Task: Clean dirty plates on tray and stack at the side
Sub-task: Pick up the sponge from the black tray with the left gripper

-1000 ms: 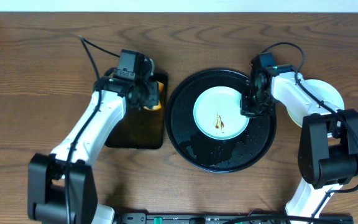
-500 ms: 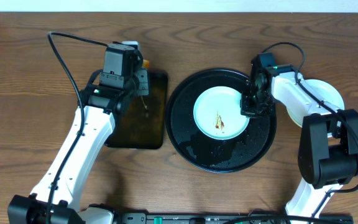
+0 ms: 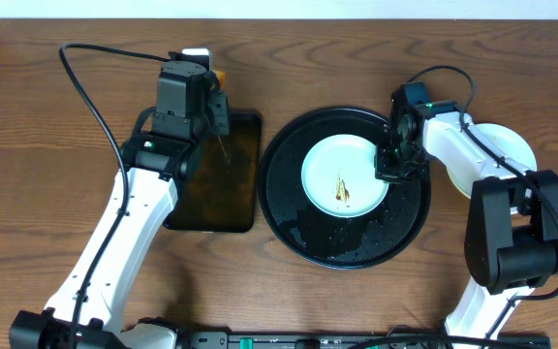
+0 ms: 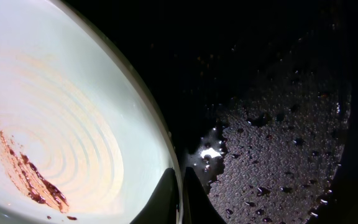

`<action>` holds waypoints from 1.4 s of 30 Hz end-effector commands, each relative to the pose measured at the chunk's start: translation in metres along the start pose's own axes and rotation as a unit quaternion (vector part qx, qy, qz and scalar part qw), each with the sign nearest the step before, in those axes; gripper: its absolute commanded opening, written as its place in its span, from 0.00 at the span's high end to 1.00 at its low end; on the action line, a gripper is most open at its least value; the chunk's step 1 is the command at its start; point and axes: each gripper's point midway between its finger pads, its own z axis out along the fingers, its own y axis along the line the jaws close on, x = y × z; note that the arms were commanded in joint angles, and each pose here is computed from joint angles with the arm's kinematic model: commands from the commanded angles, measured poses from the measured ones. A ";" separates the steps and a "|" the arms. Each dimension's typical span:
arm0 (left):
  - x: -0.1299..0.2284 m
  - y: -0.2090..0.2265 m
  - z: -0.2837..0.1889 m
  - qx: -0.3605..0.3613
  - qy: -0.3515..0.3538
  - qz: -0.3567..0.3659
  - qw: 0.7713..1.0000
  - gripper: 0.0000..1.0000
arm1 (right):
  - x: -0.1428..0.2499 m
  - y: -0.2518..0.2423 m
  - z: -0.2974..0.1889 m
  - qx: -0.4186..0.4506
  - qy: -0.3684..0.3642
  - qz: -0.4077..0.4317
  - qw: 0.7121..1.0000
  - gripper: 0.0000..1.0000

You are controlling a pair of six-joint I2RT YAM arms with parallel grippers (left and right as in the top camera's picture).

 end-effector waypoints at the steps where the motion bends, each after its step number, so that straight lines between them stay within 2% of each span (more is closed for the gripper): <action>1: -0.018 0.008 -0.013 -0.018 -0.035 0.017 0.999 0.93 | 0.001 -0.001 -0.004 0.010 -0.008 -0.009 1.000 0.99; 8: -0.023 0.014 -0.017 -0.035 -0.046 0.015 0.998 0.93 | 0.000 0.000 -0.004 0.009 -0.010 -0.009 1.000 0.99; 13: -0.012 0.015 -0.014 -0.038 -0.023 0.016 0.999 0.93 | 0.000 0.000 -0.004 0.009 -0.009 -0.009 1.000 0.99; 18: 0.039 0.016 0.007 -0.040 0.077 0.006 0.996 0.93 | 0.000 0.000 -0.004 0.009 -0.010 -0.009 1.000 0.99; 24: 0.115 -0.001 0.036 0.007 0.226 0.001 0.974 0.92 | 0.000 0.000 -0.004 0.009 -0.009 -0.009 1.000 0.99; 28: 0.138 0.001 0.045 -0.002 0.268 -0.013 0.963 0.92 | 0.002 -0.001 -0.004 0.010 -0.006 -0.009 1.000 0.99; 37: 0.117 -0.022 0.031 0.056 0.273 -0.028 0.960 0.92 | 0.002 -0.001 -0.004 0.010 -0.006 -0.009 1.000 0.99; 42: 0.111 -0.051 0.022 0.137 0.281 -0.046 0.949 0.93 | 0.003 -0.001 -0.004 0.011 -0.004 -0.009 1.000 0.99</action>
